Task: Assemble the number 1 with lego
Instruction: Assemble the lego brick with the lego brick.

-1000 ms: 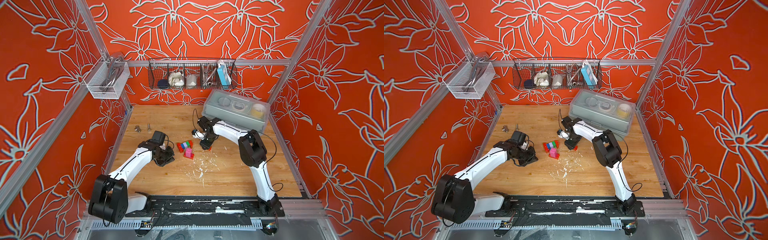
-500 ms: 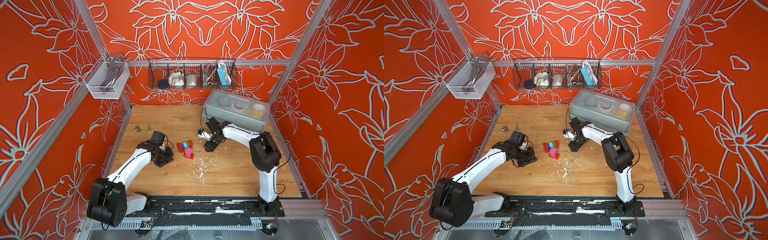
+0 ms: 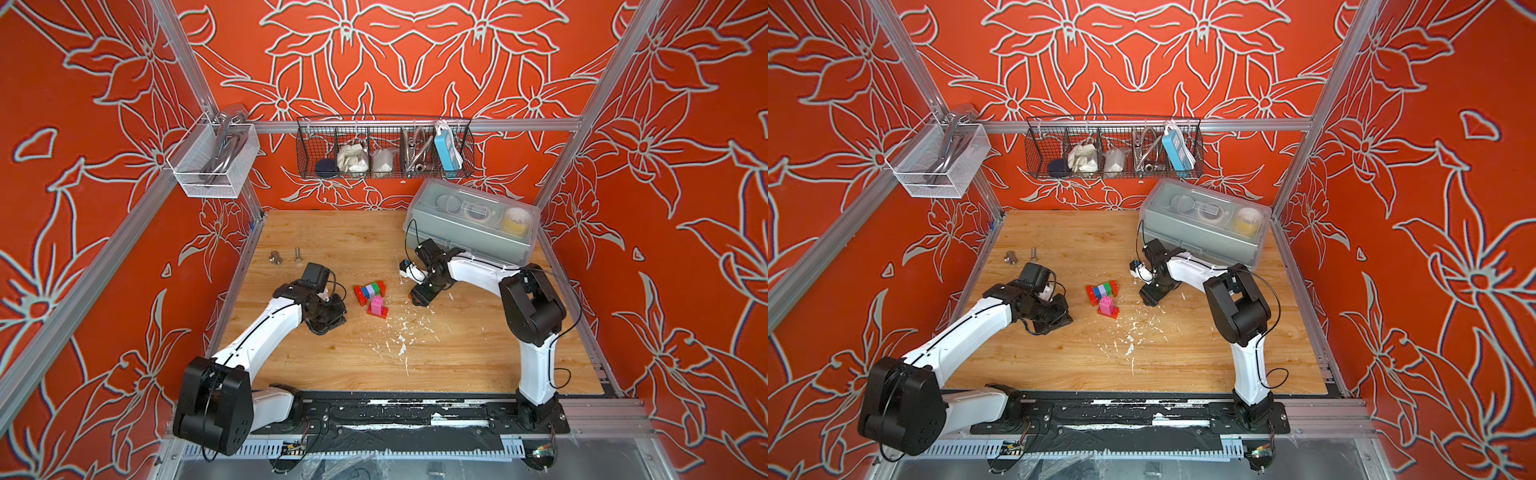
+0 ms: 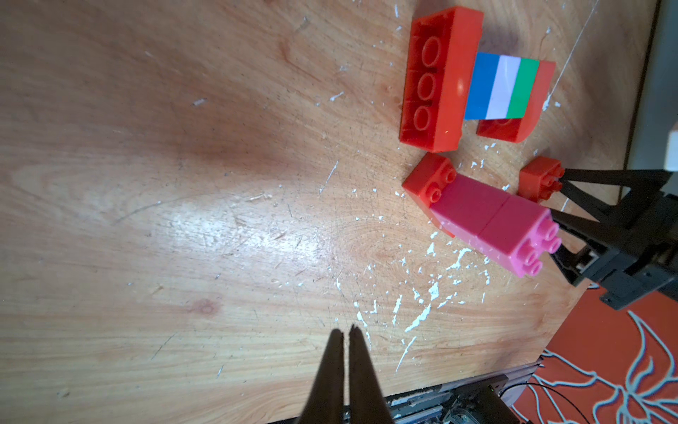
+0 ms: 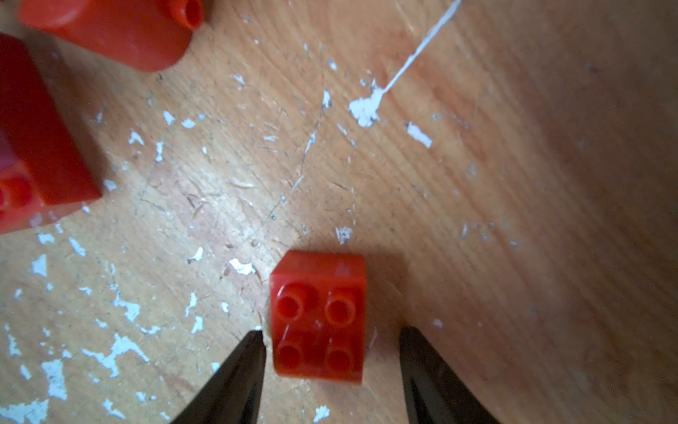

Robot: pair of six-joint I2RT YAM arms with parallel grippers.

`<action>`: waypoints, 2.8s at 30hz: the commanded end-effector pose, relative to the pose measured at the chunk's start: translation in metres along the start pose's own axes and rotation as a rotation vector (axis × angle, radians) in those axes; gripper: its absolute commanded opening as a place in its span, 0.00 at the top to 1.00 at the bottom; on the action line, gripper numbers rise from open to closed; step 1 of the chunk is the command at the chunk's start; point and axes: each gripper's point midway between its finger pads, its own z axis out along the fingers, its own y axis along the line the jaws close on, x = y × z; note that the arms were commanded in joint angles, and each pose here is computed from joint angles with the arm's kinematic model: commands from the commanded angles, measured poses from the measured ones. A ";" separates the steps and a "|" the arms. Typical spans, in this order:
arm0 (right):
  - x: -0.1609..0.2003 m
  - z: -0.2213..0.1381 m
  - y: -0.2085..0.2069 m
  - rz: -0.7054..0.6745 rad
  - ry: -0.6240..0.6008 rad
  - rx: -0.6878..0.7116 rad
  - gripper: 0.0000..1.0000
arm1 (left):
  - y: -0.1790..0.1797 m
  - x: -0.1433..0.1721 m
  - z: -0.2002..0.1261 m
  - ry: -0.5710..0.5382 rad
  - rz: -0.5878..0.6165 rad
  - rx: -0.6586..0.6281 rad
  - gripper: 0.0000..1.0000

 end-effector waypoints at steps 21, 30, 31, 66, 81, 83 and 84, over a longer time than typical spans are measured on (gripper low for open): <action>-0.023 -0.063 0.032 -0.110 -0.155 -0.032 0.73 | -0.036 -0.028 -0.011 -0.027 0.177 0.051 0.77; -0.049 -0.087 0.062 -0.304 -0.189 -0.074 0.76 | -0.088 -0.042 -0.027 0.033 0.196 0.194 0.51; -0.052 -0.088 0.064 -0.319 -0.195 -0.072 0.76 | -0.092 -0.042 -0.029 0.038 0.192 0.210 0.49; -0.086 -0.061 0.123 -0.420 -0.187 -0.135 0.76 | -0.094 -0.024 0.007 0.243 0.179 0.325 0.46; -0.079 -0.047 0.126 -0.415 -0.129 -0.137 0.78 | -0.093 -0.024 0.019 0.255 0.150 0.356 0.44; -0.079 -0.047 0.127 -0.417 -0.127 -0.138 0.78 | -0.092 -0.023 0.020 0.257 0.149 0.351 0.44; -0.078 -0.046 0.126 -0.416 -0.124 -0.136 0.78 | -0.091 -0.023 0.021 0.260 0.147 0.349 0.44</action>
